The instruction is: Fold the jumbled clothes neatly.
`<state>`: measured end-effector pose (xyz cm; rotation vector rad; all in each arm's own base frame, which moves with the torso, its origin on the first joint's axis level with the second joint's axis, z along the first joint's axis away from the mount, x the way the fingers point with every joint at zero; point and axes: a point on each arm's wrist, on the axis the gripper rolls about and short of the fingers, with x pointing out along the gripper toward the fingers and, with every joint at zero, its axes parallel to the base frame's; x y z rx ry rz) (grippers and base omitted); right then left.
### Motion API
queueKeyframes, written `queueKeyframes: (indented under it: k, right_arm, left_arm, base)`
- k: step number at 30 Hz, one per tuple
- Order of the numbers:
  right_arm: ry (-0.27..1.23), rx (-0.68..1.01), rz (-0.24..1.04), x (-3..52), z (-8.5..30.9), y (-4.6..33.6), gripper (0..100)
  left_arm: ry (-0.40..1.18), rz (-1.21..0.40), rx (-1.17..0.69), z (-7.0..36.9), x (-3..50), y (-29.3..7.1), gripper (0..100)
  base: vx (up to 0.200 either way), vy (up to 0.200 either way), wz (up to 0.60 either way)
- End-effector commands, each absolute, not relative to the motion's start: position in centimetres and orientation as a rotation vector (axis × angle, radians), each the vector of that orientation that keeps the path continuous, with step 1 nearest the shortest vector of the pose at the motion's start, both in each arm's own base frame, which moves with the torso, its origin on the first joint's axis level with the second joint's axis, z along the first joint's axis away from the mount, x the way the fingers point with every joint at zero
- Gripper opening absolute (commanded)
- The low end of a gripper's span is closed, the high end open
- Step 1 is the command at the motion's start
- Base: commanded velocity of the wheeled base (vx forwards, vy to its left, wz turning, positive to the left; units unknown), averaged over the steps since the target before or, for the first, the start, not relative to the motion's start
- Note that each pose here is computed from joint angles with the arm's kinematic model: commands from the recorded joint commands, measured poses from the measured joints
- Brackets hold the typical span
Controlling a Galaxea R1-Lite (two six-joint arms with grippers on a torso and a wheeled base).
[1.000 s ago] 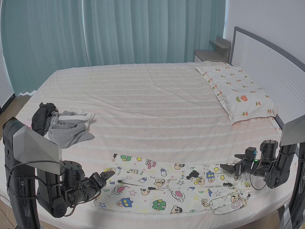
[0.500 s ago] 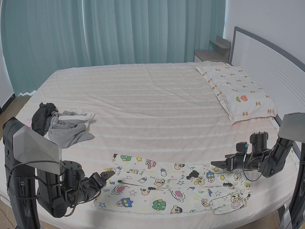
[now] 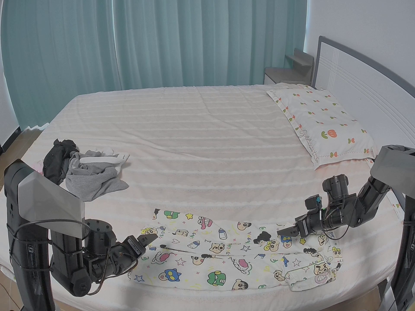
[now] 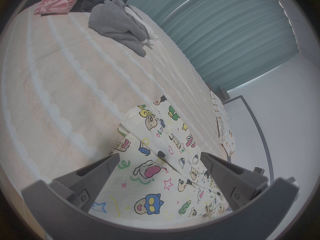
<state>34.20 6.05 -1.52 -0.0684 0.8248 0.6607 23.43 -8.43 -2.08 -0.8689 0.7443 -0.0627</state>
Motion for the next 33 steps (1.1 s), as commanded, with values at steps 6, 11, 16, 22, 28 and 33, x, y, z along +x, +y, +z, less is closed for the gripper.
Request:
queueKeyframes:
  k: [6, 11, 16, 22, 28, 33]
  right_arm:
    - [0.847, -0.093, 0.681, 34.1, -2.5, 6.2, 100]
    - [0.857, -0.103, 0.698, 34.1, -3.1, 6.8, 100]
    - [0.865, -0.123, 0.715, 34.2, -3.8, 7.0, 100]
    - [0.858, -0.125, 0.716, 34.5, -3.8, 7.1, 100]
    - [0.856, -0.126, 0.715, 34.5, -3.7, 7.2, 0]
    - [0.850, -0.126, 0.713, 34.5, -3.6, 7.1, 0]
  left_arm:
    - [0.731, -0.072, -0.873, -2.0, 23.5, -8.5, 100]
    - [0.732, -0.072, -0.872, -2.0, 23.5, -8.5, 100]
    - [0.734, -0.075, -0.870, -2.0, 23.5, -8.5, 100]
    - [0.733, -0.074, -0.870, -2.0, 23.5, -8.5, 100]
    - [0.733, -0.074, -0.870, -2.0, 23.5, -8.5, 100]
    - [0.734, -0.075, -0.870, -2.0, 23.5, -8.5, 100]
  base:
    - [0.000, 0.000, 0.00]
    - [0.000, 0.000, 0.00]
    - [0.000, 0.000, 0.00]
    - [0.000, 0.000, 0.00]
    - [0.000, 0.000, 0.00]
    - [0.000, 0.000, 0.00]
